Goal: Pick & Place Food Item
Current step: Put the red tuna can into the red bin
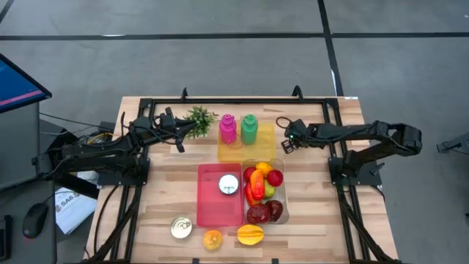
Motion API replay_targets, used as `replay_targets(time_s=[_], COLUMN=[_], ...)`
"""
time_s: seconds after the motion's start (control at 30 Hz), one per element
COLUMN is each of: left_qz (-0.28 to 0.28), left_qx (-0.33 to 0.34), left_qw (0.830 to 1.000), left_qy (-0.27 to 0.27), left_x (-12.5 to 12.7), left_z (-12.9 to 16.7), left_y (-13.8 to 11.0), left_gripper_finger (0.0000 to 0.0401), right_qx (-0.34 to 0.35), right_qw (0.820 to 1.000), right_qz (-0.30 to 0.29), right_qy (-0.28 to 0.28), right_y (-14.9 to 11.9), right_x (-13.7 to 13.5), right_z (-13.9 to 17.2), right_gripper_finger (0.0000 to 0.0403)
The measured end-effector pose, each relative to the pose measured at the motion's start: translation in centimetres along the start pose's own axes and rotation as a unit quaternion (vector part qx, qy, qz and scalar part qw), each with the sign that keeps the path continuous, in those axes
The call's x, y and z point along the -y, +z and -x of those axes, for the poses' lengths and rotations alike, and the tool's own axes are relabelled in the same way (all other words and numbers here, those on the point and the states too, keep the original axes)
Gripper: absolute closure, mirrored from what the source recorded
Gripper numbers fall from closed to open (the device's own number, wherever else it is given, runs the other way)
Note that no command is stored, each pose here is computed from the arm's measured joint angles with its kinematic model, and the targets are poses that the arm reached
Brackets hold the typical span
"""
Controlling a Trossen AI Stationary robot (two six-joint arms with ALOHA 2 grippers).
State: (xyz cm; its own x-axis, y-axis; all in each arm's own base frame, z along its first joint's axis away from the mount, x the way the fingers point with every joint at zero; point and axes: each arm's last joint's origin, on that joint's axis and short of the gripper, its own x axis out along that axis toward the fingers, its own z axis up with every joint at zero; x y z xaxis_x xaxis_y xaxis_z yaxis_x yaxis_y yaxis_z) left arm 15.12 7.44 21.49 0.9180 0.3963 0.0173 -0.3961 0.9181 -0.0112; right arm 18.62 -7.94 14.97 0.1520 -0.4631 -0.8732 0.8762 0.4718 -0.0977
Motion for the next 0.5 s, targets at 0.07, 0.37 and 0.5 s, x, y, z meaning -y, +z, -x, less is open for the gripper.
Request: replay_targets(time_s=[0.07, 0.37, 0.5], left_qz=[0.0, 0.0, 0.0], left_qx=[0.0, 0.0, 0.0], left_qw=[1.0, 1.0, 1.0], left_qy=[0.0, 0.0, 0.0], left_x=[0.0, 0.0, 0.0], left_z=[0.0, 0.0, 0.0], left_y=[0.0, 0.0, 0.0], left_gripper_finger=[0.0367, 0.0367, 0.0367], right_qx=[-0.003, -0.029, -0.031], right_qw=[1.0, 0.999, 0.999], right_qz=[0.009, 0.039, 0.042], right_qy=[0.0, -0.002, 0.008], right_y=[-0.2, -1.3, -1.5], right_x=[-0.3, -1.9, -2.2], right_z=[0.0, -1.5, -1.5], right_gripper_finger=[0.0403, 0.0403, 0.0403])
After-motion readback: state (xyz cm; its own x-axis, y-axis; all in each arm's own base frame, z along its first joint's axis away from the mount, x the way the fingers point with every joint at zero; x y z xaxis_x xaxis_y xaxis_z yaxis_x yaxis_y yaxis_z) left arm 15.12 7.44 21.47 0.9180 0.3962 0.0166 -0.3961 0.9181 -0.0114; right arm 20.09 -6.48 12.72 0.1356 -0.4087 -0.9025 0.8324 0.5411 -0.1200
